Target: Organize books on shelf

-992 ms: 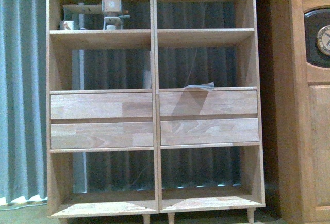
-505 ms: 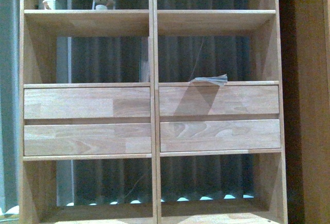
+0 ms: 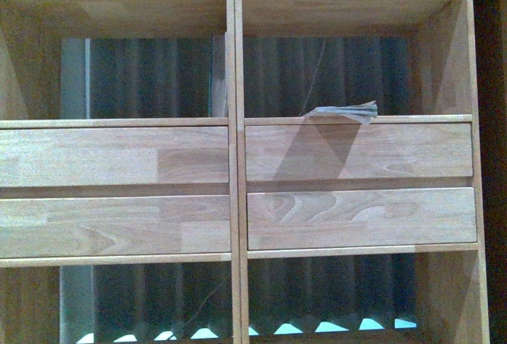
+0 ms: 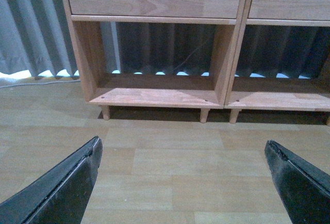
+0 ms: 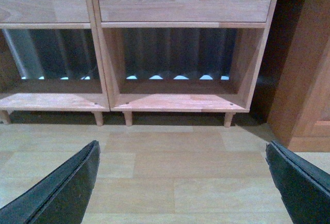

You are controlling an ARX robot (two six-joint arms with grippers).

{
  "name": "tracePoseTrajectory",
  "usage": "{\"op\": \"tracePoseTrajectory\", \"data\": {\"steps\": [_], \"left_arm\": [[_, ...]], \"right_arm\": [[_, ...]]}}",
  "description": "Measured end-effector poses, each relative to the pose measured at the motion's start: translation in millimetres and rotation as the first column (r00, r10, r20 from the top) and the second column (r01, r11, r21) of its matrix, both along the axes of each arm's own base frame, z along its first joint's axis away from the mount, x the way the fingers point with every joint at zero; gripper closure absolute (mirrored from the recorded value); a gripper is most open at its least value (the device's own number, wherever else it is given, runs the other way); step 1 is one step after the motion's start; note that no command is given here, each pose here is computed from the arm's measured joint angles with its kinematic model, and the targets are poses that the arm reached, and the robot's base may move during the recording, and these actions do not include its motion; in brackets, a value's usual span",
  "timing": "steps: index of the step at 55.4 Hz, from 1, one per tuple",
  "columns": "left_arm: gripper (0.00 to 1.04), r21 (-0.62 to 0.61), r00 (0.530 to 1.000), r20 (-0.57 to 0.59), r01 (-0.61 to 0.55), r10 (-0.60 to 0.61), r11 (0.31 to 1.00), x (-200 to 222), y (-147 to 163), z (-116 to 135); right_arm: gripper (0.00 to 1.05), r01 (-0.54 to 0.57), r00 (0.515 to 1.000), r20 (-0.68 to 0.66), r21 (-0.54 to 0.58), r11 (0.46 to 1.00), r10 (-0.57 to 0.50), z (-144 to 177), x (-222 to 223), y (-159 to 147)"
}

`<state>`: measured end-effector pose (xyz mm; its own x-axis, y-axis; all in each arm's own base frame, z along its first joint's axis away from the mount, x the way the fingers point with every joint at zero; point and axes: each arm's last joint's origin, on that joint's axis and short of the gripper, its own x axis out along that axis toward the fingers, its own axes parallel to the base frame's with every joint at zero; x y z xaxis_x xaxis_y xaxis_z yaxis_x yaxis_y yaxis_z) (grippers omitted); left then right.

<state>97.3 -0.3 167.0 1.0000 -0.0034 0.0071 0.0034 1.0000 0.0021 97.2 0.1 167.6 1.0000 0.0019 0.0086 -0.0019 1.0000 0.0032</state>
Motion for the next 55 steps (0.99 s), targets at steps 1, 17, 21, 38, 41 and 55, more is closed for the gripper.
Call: {"op": "tracePoseTrajectory", "data": {"steps": [1,17,21,38,41,55], "left_arm": [[0.07,0.0,1.0,0.0,0.0,0.0,1.0,0.0,0.0,0.0],[0.07,0.0,1.0,0.0,0.001,-0.001,1.0,0.0,0.0,0.0],[0.07,0.0,1.0,0.0,0.0,0.0,1.0,0.0,0.0,0.0],[0.07,0.0,1.0,0.0,0.0,0.0,1.0,0.0,0.0,0.0],[0.07,0.0,1.0,0.0,0.0,0.0,1.0,0.0,0.0,0.0],[0.07,0.0,1.0,0.0,0.0,0.0,1.0,0.0,0.0,0.0]], "right_arm": [[0.07,0.0,1.0,0.0,0.0,1.0,0.0,0.0,0.0,0.0],[0.07,0.0,1.0,0.0,0.0,1.0,0.0,0.0,0.0,0.0],[0.07,0.0,1.0,0.0,0.0,1.0,0.0,0.0,0.0,0.0],[0.07,0.0,1.0,0.0,0.0,1.0,0.0,0.0,0.0,0.0],[0.07,0.0,1.0,0.0,0.0,1.0,0.0,0.0,0.0,0.0],[0.07,0.0,1.0,0.0,0.0,1.0,0.0,0.0,0.0,0.0]]}}
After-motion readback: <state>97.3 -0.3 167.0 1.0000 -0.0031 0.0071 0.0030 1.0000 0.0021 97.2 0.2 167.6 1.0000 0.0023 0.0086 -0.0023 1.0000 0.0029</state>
